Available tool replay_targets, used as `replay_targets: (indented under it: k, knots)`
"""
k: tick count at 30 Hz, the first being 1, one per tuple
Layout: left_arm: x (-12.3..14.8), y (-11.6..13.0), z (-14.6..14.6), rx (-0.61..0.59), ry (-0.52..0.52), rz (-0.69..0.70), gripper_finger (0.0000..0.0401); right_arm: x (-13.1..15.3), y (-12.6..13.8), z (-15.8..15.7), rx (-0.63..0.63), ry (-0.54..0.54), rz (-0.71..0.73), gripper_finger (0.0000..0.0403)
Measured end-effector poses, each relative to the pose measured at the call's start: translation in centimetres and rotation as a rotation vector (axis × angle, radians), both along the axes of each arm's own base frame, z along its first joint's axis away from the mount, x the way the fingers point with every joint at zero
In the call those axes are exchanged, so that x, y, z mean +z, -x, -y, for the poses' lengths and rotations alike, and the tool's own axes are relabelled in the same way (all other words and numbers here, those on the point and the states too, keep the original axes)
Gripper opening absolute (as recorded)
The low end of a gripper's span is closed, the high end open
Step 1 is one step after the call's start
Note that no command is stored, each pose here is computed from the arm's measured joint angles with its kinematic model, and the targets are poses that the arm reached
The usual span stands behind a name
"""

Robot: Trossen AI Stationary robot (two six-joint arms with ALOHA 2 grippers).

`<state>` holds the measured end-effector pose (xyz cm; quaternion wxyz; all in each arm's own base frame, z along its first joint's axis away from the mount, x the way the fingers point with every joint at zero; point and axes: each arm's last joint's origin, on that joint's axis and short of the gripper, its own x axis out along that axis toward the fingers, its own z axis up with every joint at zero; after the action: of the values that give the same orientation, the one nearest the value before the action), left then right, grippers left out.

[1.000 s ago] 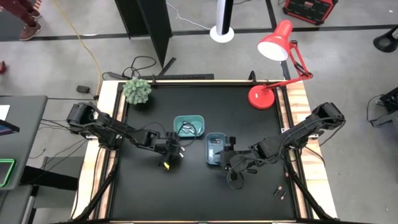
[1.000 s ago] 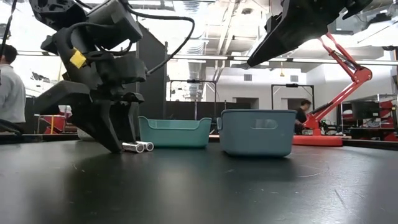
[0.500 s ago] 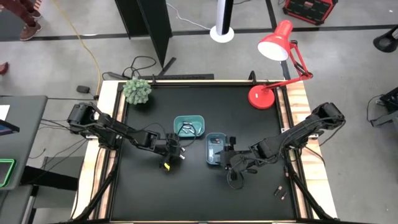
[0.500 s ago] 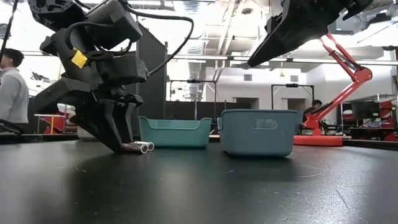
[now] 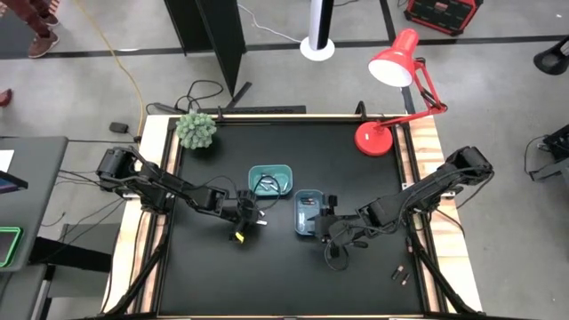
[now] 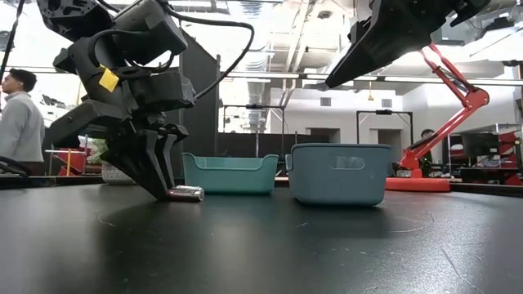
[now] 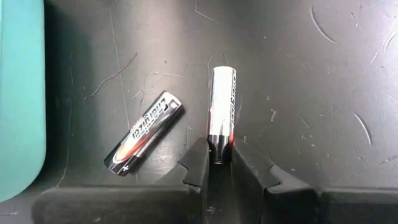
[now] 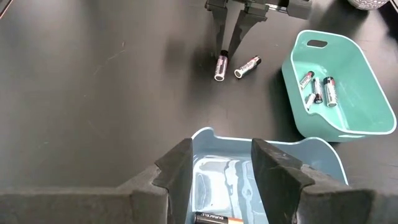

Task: Sort batteries
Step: Put the silver battery into the light blue bin

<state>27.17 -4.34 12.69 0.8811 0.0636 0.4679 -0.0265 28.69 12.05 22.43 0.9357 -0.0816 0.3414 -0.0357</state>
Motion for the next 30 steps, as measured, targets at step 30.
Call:
replay_targets:
  k: [30]
  knots:
    - [8.1, 1.8, 2.4, -0.405, 0.18, 0.374, 0.0039, -0.1, 0.1, 0.0, 0.001, 0.004, -0.009, 0.0177]
